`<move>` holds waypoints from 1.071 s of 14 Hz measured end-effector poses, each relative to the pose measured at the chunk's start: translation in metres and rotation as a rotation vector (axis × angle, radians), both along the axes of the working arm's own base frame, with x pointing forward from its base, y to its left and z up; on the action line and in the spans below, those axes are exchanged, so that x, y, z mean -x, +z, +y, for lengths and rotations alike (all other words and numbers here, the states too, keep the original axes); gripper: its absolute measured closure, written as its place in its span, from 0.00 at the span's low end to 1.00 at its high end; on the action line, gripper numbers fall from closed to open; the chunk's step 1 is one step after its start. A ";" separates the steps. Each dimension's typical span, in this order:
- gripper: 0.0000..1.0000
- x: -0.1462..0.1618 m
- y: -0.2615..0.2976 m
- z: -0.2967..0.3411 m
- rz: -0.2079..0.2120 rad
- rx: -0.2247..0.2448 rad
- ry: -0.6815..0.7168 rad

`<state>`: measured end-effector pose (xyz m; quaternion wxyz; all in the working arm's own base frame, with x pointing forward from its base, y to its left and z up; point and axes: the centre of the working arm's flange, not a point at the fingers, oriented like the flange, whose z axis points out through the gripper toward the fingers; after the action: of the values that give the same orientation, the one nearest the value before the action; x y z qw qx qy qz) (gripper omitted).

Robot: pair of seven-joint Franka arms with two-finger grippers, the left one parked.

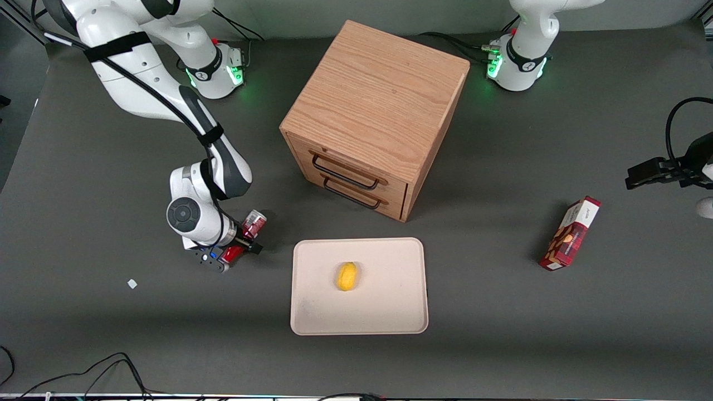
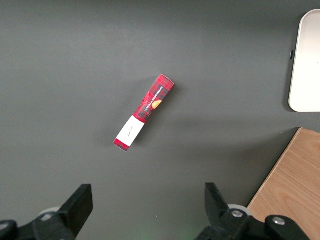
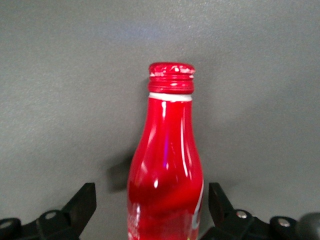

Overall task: Place coke bottle on tray
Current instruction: 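Close the right gripper around the bottle's body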

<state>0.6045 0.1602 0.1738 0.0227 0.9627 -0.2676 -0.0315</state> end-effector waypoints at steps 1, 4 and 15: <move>0.00 0.000 -0.002 0.000 -0.001 0.007 -0.001; 0.00 0.000 -0.002 0.000 -0.006 0.010 0.001; 0.22 0.000 -0.002 0.001 -0.009 0.010 -0.008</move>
<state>0.6049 0.1607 0.1721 0.0264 0.9616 -0.2718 -0.0259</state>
